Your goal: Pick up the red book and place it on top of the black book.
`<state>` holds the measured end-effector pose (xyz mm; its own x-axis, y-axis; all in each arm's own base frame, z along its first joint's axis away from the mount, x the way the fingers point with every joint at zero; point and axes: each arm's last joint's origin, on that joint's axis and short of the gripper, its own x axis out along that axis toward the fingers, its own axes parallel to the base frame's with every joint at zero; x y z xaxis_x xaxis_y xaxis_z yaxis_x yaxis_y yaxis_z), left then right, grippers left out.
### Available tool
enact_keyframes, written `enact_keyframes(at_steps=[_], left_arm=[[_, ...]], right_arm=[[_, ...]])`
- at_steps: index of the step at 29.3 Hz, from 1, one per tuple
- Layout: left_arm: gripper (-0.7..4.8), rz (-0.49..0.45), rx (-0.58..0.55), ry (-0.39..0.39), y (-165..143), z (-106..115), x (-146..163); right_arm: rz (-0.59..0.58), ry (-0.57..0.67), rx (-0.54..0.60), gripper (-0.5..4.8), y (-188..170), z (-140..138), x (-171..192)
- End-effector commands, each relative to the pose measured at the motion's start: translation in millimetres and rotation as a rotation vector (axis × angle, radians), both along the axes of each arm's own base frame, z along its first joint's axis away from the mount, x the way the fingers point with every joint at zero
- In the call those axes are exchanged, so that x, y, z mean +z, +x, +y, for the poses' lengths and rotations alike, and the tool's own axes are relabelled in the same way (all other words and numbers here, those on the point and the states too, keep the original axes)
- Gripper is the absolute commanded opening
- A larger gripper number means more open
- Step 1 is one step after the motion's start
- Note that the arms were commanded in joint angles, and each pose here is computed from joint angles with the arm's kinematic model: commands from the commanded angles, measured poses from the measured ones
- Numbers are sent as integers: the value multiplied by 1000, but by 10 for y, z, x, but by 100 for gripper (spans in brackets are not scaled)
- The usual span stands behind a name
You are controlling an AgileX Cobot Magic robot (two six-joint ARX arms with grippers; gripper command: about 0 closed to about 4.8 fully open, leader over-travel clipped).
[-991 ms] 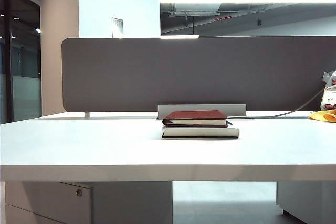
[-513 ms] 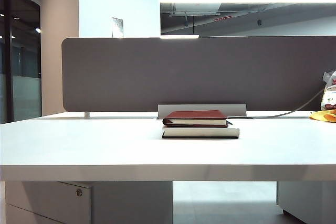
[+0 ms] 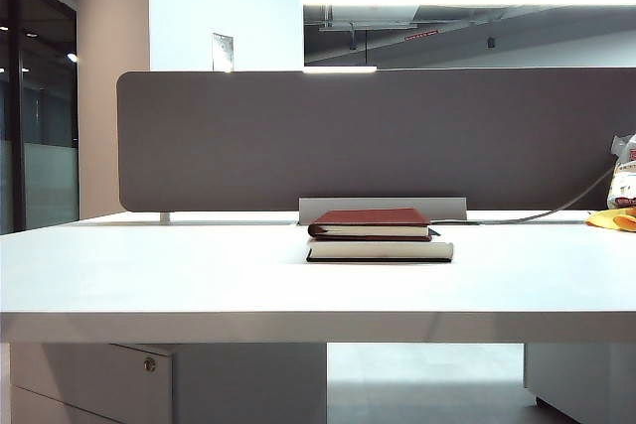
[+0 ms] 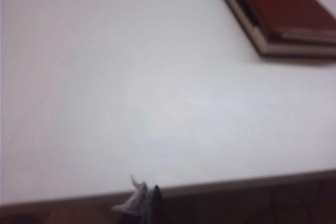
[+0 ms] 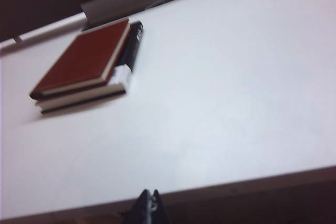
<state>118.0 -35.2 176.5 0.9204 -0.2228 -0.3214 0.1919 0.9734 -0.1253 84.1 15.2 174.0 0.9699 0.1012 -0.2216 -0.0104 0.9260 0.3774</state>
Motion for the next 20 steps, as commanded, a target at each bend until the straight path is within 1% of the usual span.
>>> enact_keyframes(at_steps=[1, 2, 5, 9, 11, 14, 18, 20], left_arm=[[-6, 9, 0, 2, -9, 2, -138], [-6, 24, 0, 4, -19, 5, -217], [-6, 47, 1, 12, -35, 10, -315], [-6, 52, -2, 27, -40, 12, -340], [-6, 51, -13, 58, -43, 14, -359], [-6, 70, -16, 70, -60, 19, -438], [-6, 64, -16, 73, -61, 19, -452], [-6, 61, 5, 87, -60, 26, -453]], right_arm=[[-13, -33, 5, -6, 19, 5, -40], [-8, -48, 8, -6, 24, 6, -66], [8, -83, -2, -6, 22, 0, -90], [39, -97, -4, -6, 32, 1, -173], [72, -108, -1, -6, 35, 2, -240], [65, -109, -1, -6, 36, 2, -234], [64, -137, 10, -6, 34, 5, -235], [63, -148, 14, -6, 34, 5, -236]])
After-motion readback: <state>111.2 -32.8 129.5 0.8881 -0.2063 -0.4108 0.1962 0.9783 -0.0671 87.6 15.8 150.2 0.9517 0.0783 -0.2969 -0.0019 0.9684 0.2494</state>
